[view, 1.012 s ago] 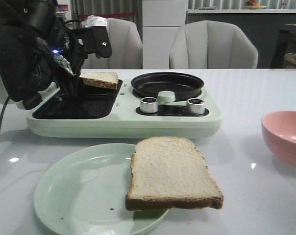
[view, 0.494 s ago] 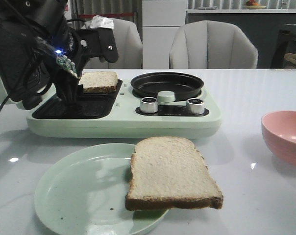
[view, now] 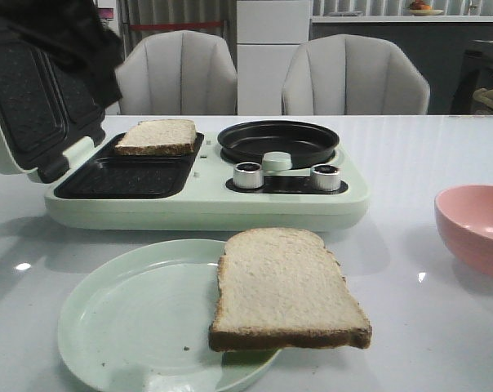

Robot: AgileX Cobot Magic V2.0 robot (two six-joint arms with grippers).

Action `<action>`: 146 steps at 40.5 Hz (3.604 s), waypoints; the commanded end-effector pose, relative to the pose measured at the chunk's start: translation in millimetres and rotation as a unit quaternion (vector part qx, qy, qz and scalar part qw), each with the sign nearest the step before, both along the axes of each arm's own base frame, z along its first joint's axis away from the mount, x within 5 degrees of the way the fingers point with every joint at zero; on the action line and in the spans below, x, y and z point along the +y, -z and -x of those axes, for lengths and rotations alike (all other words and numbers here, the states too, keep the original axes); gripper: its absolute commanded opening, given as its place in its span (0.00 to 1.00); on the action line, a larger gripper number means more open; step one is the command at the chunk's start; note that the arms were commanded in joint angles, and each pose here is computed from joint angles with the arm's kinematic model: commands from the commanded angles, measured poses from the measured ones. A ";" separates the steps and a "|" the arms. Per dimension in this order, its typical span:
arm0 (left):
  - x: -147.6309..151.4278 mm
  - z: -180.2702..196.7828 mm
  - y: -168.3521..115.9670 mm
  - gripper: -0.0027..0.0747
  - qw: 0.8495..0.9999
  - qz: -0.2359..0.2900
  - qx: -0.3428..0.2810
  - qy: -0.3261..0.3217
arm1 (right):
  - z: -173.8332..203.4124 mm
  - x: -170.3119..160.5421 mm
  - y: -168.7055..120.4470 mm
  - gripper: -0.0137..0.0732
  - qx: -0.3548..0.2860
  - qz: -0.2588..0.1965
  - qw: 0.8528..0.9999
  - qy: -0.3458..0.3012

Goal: Make breakfast with bread and shrimp

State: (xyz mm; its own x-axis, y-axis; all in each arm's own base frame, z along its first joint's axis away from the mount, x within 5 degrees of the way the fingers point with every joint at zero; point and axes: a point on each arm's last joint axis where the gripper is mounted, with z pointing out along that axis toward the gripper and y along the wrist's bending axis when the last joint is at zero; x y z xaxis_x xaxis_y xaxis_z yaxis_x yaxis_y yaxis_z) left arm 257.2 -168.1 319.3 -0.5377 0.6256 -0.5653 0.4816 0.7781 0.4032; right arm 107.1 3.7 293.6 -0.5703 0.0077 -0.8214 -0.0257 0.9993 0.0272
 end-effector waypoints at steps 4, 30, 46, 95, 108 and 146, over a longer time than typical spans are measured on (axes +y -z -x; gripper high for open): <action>14.8 56.3 -52.8 0.77 0.991 0.134 0.005 0.011 | -5.7 -0.2 -13.6 0.68 -0.046 0.001 0.999 0.001; 96.4 178.8 -38.3 0.77 0.946 0.304 -0.042 0.099 | -5.7 -0.2 -13.6 0.68 -0.046 0.001 0.999 0.001; 113.8 190.6 -22.8 0.77 0.946 0.299 -0.068 0.102 | -6.7 0.8 -15.5 0.68 -0.057 -0.010 0.998 0.001; 113.8 190.6 -22.8 0.77 0.946 0.299 -0.068 0.102 | -55.3 60.6 75.4 0.74 0.161 -0.349 0.909 -0.161; 113.8 190.6 -22.8 0.77 0.946 0.299 -0.068 0.102 | -82.3 66.5 107.1 0.74 0.201 -0.377 0.892 -0.148; 113.8 190.6 -22.8 0.77 0.946 0.299 -0.068 0.102 | -138.9 110.2 150.6 0.48 0.262 -0.401 0.859 -0.179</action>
State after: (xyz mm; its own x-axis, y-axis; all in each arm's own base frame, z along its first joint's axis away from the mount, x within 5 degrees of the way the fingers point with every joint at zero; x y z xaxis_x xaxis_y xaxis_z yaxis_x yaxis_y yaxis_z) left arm 65.2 -51.7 328.1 -0.4025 0.3015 -0.8643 0.6101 0.7923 -0.0078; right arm 243.9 107.5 124.9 -0.9515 0.2176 -0.2173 -0.0227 0.6549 0.7554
